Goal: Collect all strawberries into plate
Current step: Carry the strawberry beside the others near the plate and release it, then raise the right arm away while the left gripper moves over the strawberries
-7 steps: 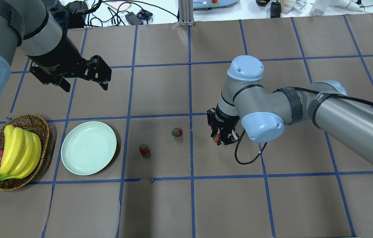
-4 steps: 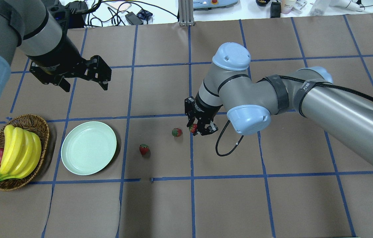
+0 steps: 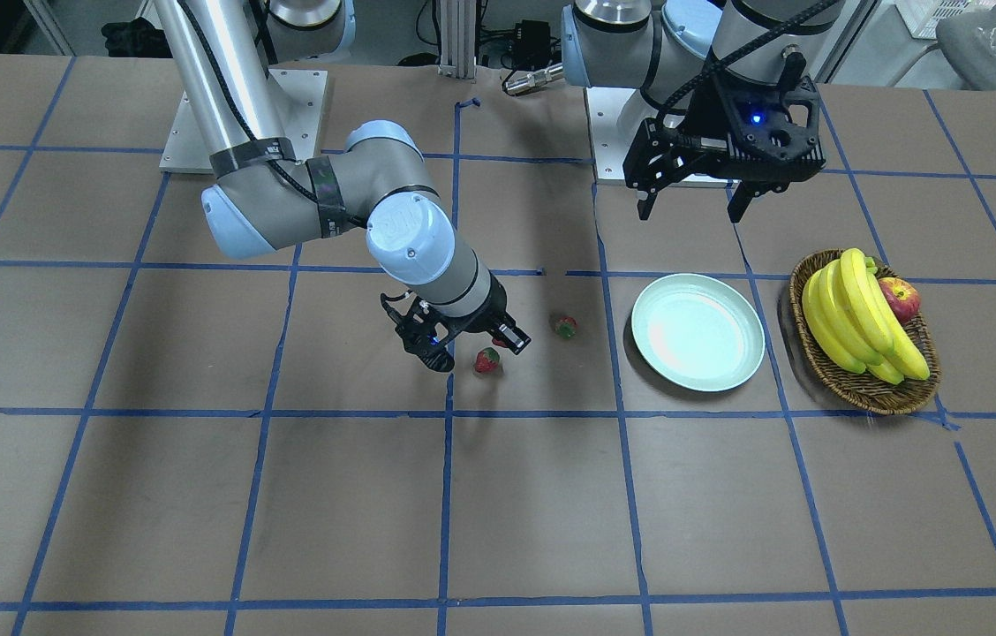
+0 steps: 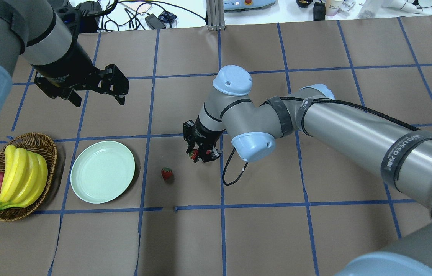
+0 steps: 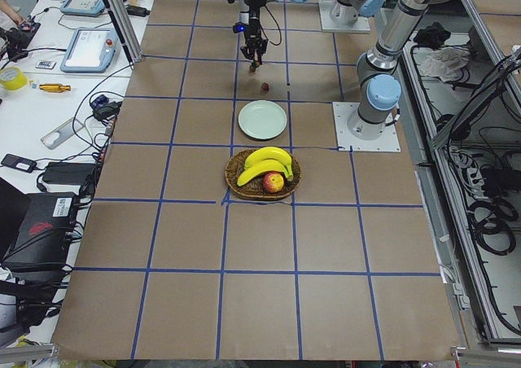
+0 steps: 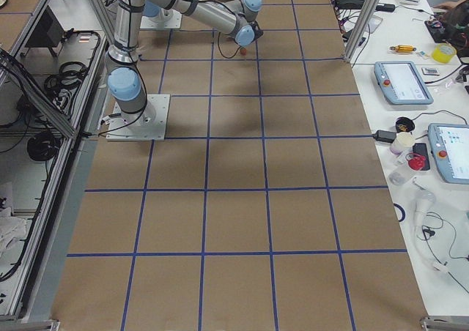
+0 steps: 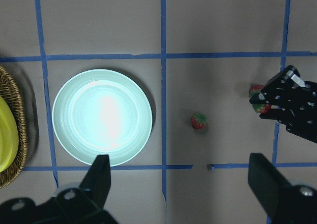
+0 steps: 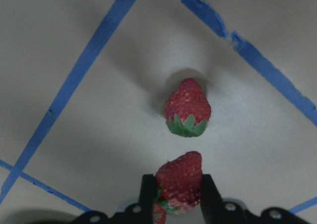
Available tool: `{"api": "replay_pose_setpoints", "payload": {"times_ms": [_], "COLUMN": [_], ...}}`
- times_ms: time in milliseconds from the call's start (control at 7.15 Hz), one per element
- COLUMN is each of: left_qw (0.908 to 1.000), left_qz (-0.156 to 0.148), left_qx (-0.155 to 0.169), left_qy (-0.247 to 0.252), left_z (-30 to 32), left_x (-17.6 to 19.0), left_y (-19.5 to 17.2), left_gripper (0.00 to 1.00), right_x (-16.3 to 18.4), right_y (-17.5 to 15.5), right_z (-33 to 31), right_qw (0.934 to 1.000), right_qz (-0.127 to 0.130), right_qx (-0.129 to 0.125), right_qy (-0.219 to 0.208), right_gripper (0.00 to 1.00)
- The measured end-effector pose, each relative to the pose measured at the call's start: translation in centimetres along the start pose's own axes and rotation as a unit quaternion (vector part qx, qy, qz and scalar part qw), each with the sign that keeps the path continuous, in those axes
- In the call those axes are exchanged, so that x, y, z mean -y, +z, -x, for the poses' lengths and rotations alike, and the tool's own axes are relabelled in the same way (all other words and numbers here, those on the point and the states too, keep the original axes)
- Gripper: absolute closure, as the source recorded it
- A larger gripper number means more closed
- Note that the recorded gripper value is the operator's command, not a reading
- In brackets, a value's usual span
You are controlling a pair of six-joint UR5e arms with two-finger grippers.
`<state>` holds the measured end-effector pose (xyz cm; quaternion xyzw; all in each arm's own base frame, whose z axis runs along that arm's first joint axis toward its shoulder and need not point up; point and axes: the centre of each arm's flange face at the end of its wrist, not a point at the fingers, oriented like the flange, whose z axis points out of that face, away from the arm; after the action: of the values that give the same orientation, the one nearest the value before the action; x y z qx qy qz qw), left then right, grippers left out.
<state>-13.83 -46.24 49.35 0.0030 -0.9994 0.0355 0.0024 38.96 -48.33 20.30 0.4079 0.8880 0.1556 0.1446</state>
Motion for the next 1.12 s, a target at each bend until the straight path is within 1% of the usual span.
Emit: {"api": "replay_pose_setpoints", "payload": {"times_ms": [140,280,420,560,700,840,980,1119], "left_qw": [1.0000,1.0000,1.0000,1.0000,1.0000,1.0000,0.9998,0.9993], "left_qz": [0.000,0.000,0.000,0.000,0.002,0.008,0.019,0.037], "left_qx": [0.000,0.001,0.001,0.001,0.001,0.000,-0.001,-0.002], "left_qy": [0.000,0.000,0.000,0.000,-0.001,-0.002,-0.006,-0.012], "left_z": [0.0,0.0,0.0,0.0,0.1,0.1,0.0,-0.1], "left_x": [0.0,0.0,0.0,0.0,0.1,0.2,0.0,-0.4], "left_y": [0.0,0.0,0.0,0.0,0.2,0.9,2.1,4.0], "left_gripper": [0.00,0.00,0.00,0.00,0.00,0.00,0.00,0.00], "right_x": [-0.1,-0.1,-0.2,-0.3,-0.2,0.2,1.2,2.7], "right_y": [0.6,0.9,0.8,0.3,-1.0,-3.4,-6.8,-10.6], "right_z": [0.1,0.1,0.1,0.2,0.2,-0.3,-1.4,-3.1], "right_qw": [1.0000,1.0000,1.0000,1.0000,0.9998,0.9986,0.9964,0.9945], "right_qz": [0.004,0.006,0.006,0.002,-0.015,-0.044,-0.066,-0.071], "right_qx": [-0.003,-0.004,-0.004,0.000,0.004,0.004,-0.006,-0.022], "right_qy": [-0.001,-0.002,-0.003,-0.007,-0.014,-0.029,-0.052,-0.073], "right_gripper": [0.21,0.13,0.02,0.00,0.00,0.00,0.00,0.00]}}
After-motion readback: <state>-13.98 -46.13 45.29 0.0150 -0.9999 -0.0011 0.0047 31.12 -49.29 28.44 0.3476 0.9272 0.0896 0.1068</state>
